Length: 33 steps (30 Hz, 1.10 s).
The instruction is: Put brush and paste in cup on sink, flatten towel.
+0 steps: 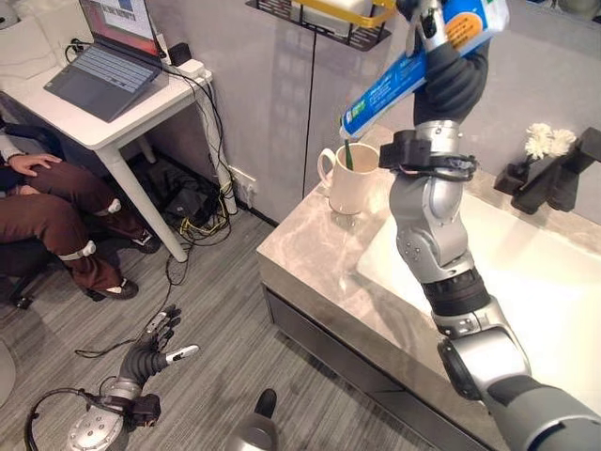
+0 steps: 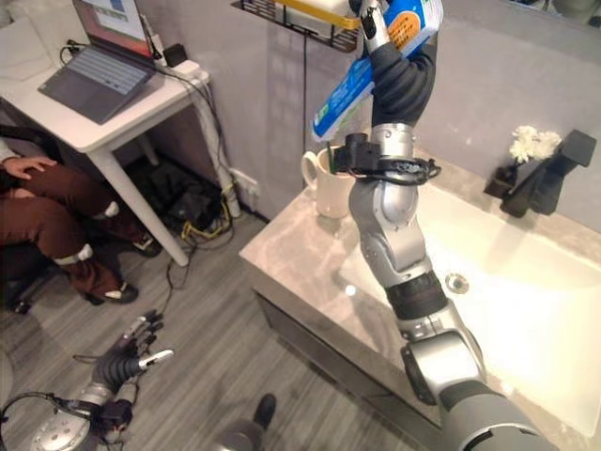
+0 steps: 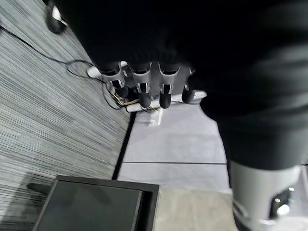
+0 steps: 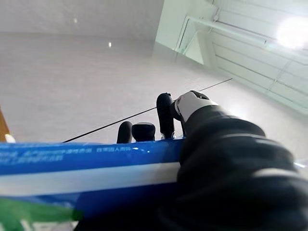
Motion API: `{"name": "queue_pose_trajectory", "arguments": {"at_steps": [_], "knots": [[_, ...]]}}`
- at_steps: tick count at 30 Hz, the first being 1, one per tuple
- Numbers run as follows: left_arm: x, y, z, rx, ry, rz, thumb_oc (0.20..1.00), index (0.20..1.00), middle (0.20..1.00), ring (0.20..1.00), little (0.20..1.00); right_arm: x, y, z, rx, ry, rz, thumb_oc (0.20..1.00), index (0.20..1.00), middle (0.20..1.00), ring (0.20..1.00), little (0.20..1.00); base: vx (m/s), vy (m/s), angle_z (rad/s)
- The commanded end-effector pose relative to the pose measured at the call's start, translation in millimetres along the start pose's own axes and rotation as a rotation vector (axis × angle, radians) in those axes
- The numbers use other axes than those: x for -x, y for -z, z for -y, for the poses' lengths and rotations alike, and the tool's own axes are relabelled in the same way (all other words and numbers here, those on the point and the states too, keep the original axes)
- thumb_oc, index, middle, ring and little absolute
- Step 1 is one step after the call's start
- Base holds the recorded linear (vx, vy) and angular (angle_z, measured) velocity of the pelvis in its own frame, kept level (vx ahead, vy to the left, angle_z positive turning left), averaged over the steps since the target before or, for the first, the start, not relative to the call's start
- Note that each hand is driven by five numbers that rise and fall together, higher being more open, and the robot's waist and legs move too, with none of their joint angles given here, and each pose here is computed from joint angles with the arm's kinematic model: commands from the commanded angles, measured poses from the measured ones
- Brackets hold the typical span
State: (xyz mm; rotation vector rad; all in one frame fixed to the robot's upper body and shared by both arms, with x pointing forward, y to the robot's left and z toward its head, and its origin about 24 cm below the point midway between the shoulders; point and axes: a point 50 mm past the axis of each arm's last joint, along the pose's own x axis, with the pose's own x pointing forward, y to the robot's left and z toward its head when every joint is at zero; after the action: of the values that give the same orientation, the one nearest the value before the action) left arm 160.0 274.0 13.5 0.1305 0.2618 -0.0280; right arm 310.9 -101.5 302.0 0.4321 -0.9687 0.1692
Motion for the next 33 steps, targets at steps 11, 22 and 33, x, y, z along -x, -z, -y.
{"name": "queue_pose_trajectory", "arguments": {"at_steps": [11, 22, 33], "knots": [[-2, -24, -5, -0.088, 0.105, 0.062, 1.0, 1.0, 1.0, 1.0, 1.0, -34, -14, -9, 0.148, -0.11, 0.074, 0.2, 0.2, 0.2, 0.2, 0.2, -0.01, 0.006, 0.0], [-2, -23, -4, -0.099, 0.113, 0.058, 1.0, 1.0, 1.0, 1.0, 1.0, -36, 1, 9, 0.239, -0.083, -0.014, 0.2, 0.2, 0.2, 0.2, 0.2, 0.01, 0.0, 0.02], [-3, -18, -1, -0.081, 0.127, 0.037, 1.0, 1.0, 1.0, 1.0, 1.0, -38, 6, 6, 0.31, -0.115, -0.025, 0.2, 0.2, 0.2, 0.2, 0.2, 0.0, 0.0, 0.0]]}}
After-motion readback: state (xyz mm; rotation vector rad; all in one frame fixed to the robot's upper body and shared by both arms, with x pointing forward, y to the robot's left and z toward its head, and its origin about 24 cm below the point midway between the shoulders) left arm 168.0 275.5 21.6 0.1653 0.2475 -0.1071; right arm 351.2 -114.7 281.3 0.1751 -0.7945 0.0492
